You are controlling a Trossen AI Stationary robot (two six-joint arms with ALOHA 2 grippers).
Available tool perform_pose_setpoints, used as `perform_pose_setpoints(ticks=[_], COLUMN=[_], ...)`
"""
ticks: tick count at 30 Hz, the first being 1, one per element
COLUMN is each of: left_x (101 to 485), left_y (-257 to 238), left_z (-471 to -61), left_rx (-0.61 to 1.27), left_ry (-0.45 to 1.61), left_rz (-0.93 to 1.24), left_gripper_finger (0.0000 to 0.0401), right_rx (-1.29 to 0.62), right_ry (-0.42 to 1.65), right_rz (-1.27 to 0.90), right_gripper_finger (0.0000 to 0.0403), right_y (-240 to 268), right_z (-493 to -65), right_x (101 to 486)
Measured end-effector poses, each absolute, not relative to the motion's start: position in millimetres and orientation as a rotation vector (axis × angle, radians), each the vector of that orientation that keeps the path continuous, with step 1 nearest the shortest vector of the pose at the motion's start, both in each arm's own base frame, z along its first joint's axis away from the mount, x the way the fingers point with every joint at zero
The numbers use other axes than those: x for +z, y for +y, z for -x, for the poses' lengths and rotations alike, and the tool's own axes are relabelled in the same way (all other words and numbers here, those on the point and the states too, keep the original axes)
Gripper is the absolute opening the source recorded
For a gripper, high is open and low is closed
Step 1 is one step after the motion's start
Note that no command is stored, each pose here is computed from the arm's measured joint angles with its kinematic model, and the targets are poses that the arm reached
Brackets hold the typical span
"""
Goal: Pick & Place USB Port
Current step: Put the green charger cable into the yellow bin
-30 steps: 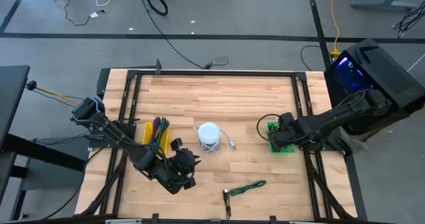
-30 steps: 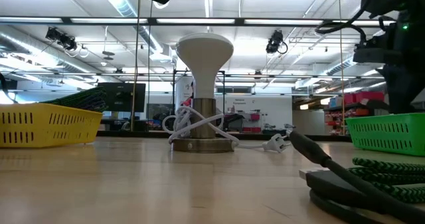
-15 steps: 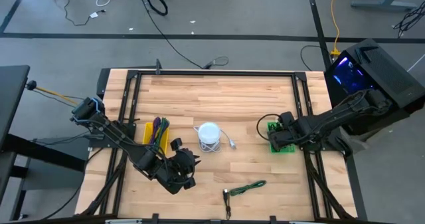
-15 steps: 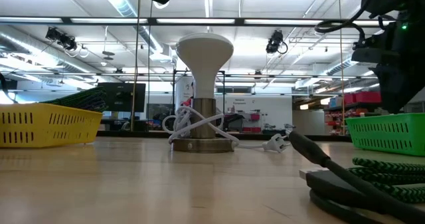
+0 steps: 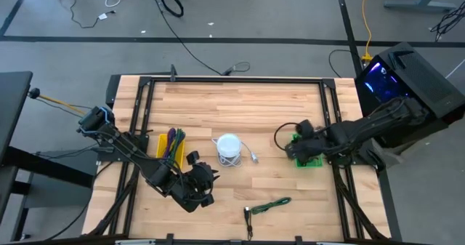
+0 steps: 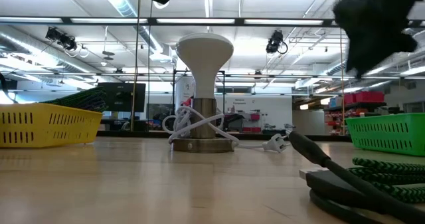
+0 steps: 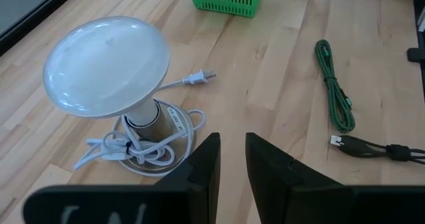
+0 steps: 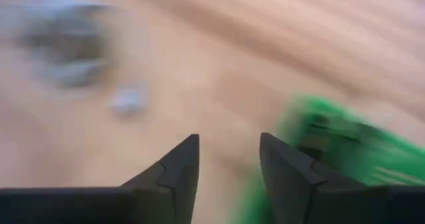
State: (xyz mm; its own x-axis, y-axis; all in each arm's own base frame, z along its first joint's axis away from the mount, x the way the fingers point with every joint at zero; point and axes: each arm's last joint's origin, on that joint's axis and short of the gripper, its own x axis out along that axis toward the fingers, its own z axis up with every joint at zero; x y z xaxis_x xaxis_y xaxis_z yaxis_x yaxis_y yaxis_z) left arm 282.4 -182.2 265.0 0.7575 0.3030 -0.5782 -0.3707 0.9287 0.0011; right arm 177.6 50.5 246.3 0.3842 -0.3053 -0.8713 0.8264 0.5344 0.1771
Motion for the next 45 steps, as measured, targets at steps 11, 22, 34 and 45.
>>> perform_pose_setpoints(ticks=[11,22,34,45], left_x=[265,265,265,265], left_y=[-184,-184,-184,-184], left_z=[-282,-281,-281,-281], left_rx=[0.363,0.361,0.363,0.363], left_ry=[0.61,0.61,0.609,0.608], left_rz=[0.117,0.117,0.116,0.116], left_gripper_finger=[0.0076,0.0076,0.0076,0.0076], right_rx=[-0.148,-0.006,-0.068,-0.04], right_ry=[0.812,1.038,1.054,1.077], right_rz=[-0.641,-0.568,-0.445,-0.422], right_gripper_finger=[0.0147,0.0146,0.0146,0.0146], right_y=[129,191,192,194], right_z=[-223,-234,-234,-233], right_x=[241,174,158,156])
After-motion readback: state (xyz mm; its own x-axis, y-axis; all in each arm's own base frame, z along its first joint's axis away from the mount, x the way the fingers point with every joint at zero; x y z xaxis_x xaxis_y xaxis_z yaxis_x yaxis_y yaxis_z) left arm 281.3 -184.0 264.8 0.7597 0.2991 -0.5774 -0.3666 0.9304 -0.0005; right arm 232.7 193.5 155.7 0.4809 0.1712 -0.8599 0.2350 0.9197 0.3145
